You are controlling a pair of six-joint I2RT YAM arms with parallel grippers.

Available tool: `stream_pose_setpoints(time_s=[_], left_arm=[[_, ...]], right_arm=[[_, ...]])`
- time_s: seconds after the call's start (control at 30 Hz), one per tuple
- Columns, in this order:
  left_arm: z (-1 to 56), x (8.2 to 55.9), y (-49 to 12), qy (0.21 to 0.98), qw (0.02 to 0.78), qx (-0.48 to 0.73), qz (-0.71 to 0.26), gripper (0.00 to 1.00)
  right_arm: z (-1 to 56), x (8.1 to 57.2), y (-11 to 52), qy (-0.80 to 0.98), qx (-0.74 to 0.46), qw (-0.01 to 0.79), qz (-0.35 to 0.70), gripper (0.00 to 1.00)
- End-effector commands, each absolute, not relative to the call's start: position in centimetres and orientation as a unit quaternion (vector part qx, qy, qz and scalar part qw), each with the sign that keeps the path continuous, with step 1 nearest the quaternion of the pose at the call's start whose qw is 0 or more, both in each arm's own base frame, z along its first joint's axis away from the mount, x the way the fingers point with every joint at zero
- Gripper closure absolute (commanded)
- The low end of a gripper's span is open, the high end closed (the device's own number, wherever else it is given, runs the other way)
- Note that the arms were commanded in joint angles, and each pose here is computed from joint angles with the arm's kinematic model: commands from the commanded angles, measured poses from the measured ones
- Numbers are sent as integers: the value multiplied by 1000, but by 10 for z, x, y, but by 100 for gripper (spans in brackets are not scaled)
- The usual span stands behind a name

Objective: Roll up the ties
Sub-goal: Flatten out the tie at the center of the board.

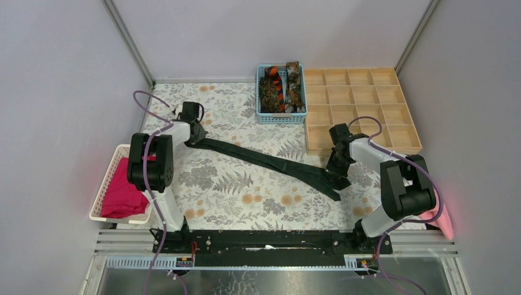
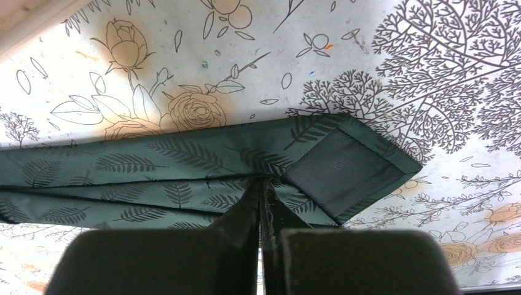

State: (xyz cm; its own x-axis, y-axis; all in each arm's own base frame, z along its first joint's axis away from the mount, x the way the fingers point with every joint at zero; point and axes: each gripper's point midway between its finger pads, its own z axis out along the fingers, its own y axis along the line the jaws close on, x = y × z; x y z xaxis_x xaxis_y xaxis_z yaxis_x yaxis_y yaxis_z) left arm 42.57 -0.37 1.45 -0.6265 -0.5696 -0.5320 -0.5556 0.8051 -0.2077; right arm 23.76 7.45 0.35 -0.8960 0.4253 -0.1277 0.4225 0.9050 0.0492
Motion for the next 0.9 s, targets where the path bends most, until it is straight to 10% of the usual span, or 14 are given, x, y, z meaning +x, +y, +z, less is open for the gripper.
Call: stream_pose_setpoints(time_s=[0.0,0.17,0.4,0.87], left_arm=[[-17,397,14,919,241,-311,35,100],[-19,397,9,920,239,-310,0,100],[-11,400,-6,918,248,-305,-44,89],[-2,403,-16,916,257,-300,-72,77]], right_arm=[[-25,219,28,967,223,61,-102,100],[0,236,32,970,202,117,-72,97],[54,245,42,966,174,189,-19,55],[27,187,103,981,153,94,70,56]])
